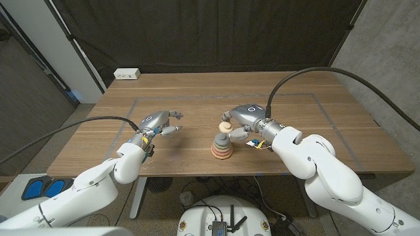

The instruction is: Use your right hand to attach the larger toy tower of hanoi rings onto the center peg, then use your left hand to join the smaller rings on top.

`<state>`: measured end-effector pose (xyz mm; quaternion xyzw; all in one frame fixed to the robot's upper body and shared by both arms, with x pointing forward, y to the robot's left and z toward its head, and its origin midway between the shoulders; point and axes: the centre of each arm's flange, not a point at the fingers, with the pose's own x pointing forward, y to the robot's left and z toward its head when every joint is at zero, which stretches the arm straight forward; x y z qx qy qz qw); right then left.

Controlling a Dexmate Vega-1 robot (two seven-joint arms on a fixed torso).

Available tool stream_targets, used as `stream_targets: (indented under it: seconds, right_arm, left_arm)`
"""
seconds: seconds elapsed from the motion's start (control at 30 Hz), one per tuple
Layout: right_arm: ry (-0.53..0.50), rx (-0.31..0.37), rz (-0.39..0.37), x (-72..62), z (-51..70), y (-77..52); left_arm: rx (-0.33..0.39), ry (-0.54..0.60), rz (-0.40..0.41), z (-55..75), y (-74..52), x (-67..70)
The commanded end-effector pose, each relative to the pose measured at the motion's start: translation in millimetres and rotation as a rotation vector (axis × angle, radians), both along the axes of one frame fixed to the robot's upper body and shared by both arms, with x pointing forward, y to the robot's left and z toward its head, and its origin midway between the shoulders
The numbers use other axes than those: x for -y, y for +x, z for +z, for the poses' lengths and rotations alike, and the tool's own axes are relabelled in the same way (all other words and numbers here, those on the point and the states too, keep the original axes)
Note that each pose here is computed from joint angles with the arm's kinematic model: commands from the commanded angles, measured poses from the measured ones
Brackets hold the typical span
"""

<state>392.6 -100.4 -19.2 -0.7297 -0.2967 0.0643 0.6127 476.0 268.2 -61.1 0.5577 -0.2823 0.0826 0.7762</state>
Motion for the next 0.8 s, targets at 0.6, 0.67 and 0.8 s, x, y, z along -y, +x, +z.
stream_targets:
  seconds: [0.6,0.67,0.8]
  right_arm:
    - [-0.061,-0.065,-0.050,-20.1,-0.7,18.2]
    - [-0.061,-0.064,-0.058,-21.0,-0.4,20.4]
    - [-0.071,-0.080,-0.061,-23.8,-1.3,25.5]
  left_arm:
    - [0.004,-0.031,-0.021,-4.9,-1.6,2.9]
    - [0.003,-0.034,-0.016,-5.2,-1.0,1.3]
    - [0.000,-0.035,-0.010,-5.8,0.3,-0.7]
